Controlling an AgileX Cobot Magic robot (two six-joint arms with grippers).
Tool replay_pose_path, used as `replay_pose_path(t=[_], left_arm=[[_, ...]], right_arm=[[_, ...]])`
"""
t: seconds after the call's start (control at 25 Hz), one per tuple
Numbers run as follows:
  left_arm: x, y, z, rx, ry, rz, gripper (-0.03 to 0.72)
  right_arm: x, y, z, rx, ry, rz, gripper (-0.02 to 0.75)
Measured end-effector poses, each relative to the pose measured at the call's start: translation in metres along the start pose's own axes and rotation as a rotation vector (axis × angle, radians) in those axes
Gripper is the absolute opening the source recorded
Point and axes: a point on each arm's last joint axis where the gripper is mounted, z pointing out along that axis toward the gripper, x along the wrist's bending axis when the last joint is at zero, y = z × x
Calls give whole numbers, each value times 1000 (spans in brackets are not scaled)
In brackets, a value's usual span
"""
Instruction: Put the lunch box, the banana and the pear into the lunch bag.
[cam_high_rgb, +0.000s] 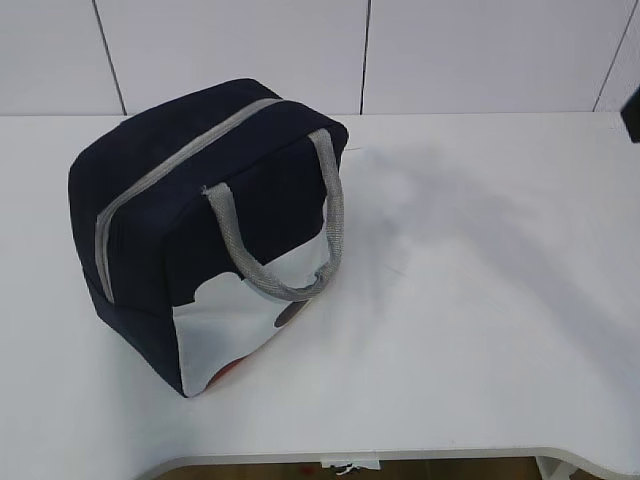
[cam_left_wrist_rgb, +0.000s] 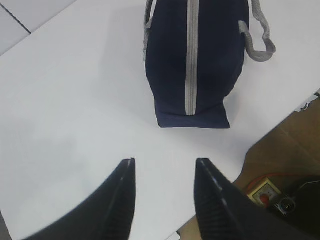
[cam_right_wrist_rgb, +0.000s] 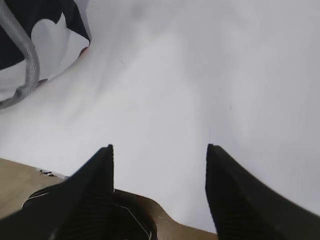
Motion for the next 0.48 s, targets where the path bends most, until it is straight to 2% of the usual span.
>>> replay_pose_path(t=[0.28, 0.48], left_arm=[[-14, -55, -31, -112, 2, -11, 298], [-26, -88, -41, -182, -42, -27, 298]], right_arm=[[-9, -63, -27, -102, 11, -11, 455], [-15, -110, -52, -209, 21, -3, 455]])
